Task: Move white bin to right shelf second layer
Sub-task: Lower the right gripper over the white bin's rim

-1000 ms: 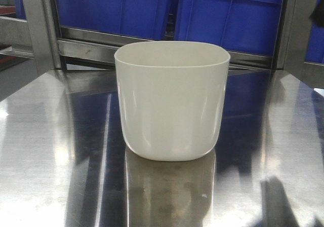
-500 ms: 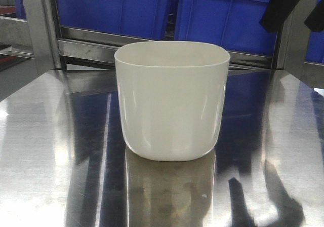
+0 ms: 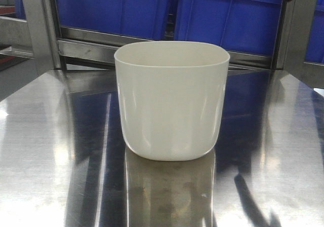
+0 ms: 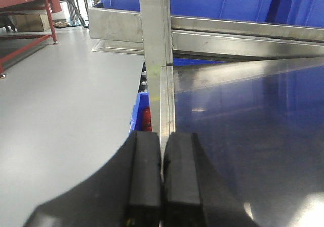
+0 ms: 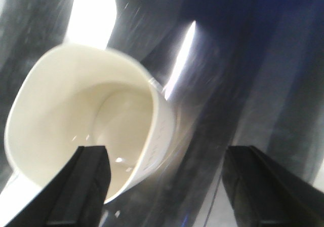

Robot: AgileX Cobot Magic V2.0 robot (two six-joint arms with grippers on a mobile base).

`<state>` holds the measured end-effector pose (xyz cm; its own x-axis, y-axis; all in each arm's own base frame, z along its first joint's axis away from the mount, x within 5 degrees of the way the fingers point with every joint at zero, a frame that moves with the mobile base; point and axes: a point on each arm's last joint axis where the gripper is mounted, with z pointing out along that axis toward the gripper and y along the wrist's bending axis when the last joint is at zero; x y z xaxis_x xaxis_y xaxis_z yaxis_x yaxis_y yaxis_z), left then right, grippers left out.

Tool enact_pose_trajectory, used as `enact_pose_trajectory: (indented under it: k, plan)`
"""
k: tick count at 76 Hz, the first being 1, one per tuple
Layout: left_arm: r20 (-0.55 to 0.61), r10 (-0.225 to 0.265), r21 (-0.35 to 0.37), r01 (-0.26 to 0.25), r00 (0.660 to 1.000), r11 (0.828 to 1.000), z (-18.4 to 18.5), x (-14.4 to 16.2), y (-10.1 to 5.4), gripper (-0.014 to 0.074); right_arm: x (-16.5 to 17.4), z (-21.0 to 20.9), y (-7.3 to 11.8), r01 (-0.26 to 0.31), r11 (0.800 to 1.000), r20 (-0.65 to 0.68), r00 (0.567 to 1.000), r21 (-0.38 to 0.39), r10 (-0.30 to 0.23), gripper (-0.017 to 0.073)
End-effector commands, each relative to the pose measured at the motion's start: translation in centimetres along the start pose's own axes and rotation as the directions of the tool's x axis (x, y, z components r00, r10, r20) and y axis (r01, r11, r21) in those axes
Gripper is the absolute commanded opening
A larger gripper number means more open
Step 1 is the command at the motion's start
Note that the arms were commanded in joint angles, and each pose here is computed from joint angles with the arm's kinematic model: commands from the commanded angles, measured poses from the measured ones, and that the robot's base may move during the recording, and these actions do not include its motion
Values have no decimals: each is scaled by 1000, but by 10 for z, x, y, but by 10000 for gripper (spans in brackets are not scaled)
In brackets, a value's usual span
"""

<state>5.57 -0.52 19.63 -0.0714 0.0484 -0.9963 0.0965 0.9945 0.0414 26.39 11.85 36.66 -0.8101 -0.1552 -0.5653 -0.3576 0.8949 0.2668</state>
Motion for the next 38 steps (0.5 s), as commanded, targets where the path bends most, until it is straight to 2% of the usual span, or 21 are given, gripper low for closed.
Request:
enact_pose_trajectory:
  k: [1, 19, 38]
  plan:
    - [63, -3, 2, 3, 998, 1000, 1, 4, 0, 85, -8, -11, 14, 19, 999, 49, 999, -47, -17, 568]
    - [63, -3, 2, 3, 998, 1000, 1, 4, 0, 85, -8, 13, 25, 40, 997, -11, 999, -69, -41, 568]
    - [63, -3, 2, 3, 998, 1000, 1, 4, 0, 85, -8, 42, 20, 24, 998, -85, 996, -56, -28, 568]
